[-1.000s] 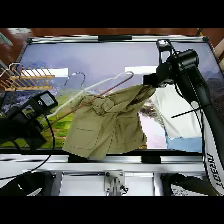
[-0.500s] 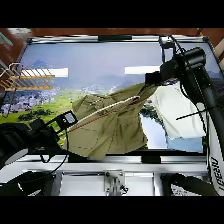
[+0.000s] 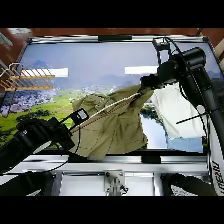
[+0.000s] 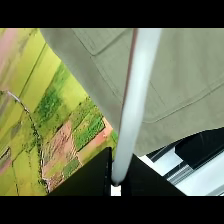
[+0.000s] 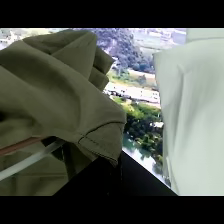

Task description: Fold the shirts.

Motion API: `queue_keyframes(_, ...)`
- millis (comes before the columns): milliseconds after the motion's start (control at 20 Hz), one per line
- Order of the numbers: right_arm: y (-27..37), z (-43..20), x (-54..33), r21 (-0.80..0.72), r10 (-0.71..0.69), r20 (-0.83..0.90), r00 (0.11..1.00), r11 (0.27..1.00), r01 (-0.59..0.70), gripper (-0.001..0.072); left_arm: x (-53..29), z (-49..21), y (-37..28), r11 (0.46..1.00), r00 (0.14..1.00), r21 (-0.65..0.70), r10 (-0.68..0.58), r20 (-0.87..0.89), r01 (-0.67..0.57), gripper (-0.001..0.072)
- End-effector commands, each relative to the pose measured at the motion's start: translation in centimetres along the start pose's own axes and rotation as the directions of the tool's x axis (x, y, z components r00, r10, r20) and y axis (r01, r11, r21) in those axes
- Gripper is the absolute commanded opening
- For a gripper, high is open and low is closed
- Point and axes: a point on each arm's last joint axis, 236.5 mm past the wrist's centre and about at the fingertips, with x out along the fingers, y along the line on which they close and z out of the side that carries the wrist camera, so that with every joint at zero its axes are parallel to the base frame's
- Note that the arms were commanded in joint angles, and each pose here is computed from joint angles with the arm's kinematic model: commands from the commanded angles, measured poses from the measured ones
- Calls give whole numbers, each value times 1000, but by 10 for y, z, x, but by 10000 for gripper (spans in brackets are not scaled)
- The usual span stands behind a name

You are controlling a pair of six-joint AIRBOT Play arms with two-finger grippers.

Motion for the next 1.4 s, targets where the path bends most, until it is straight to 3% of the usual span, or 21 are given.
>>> queue_keyframes(0,1,-4,-8,-42,0,-9,1000,999,-1,77,6,5,0,1000,1000,-11,6,-2,-6,28)
queue_keyframes(200,23,5,-36,-139,63,74,995,989,-52,77,15,25,-15,995,998,99,-39,49,34,28)
queue_keyframes(350,48,4,-61,-227,107,120,987,971,-78,77,18,46,-24,993,991,102,-64,118,52,28)
queue_keyframes(600,85,-6,-105,-319,188,177,966,939,-125,77,16,71,-28,991,969,-63,-101,224,117,28)
queue_keyframes(850,87,-9,-142,-335,229,245,942,932,-140,76,19,69,-20,984,969,-117,-108,220,136,28)
queue_keyframes(1150,122,-16,-166,-416,399,242,885,866,-276,76,21,70,-42,979,957,76,-200,212,188,28)
queue_keyframes(1350,131,-20,-170,-428,438,227,870,847,-314,77,18,82,-42,977,943,5,-209,261,215,29)
